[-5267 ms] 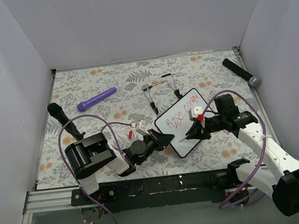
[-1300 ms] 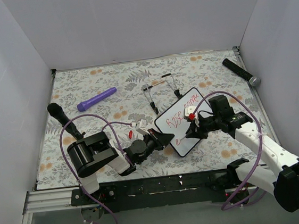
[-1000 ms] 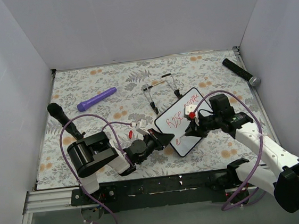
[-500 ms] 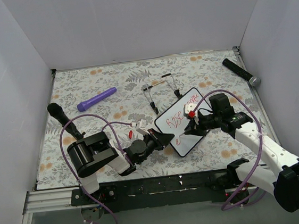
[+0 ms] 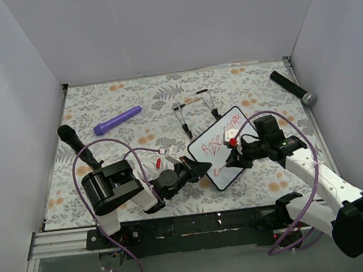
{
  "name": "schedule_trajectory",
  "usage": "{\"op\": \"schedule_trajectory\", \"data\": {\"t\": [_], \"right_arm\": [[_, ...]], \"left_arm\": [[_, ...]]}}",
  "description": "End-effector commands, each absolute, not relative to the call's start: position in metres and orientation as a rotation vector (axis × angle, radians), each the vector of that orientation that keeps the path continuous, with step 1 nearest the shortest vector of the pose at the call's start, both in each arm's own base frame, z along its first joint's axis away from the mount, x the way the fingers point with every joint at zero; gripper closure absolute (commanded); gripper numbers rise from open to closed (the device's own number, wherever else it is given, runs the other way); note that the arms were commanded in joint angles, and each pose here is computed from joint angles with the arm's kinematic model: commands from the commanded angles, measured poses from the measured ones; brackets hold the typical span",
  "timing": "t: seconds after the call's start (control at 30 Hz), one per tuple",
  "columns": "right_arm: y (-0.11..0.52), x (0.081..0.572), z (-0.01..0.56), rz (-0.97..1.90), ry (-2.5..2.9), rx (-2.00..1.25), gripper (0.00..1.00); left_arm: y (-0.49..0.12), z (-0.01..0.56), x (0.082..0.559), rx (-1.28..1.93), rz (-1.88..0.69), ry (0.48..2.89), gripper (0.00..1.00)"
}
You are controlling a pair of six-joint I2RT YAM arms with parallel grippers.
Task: Write a sentence on the whiteboard
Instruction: Write on the whiteboard with the whiteboard.
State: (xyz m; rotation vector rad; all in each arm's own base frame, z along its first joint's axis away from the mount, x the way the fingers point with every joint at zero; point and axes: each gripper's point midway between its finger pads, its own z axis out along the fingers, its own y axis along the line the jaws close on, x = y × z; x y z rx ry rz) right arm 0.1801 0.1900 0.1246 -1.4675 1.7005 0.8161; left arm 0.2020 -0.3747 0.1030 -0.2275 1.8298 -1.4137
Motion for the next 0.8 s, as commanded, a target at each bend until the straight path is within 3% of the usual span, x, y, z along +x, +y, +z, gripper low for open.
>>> {"op": "schedule_trajectory", "data": {"t": [0.0,0.77], "right_arm": [[0.189,0.175,0.124,0.84,1.699,-1.495,0.99],[0.192,0.209,0.142,0.721,1.69,-1.396,0.99]], "left_arm": [[-0.372,0.165,0.203,-0.241,-1.568,1.58,1.0],[-0.376,0.164,0.201,-0.225,-1.586,1.583,1.0]]}}
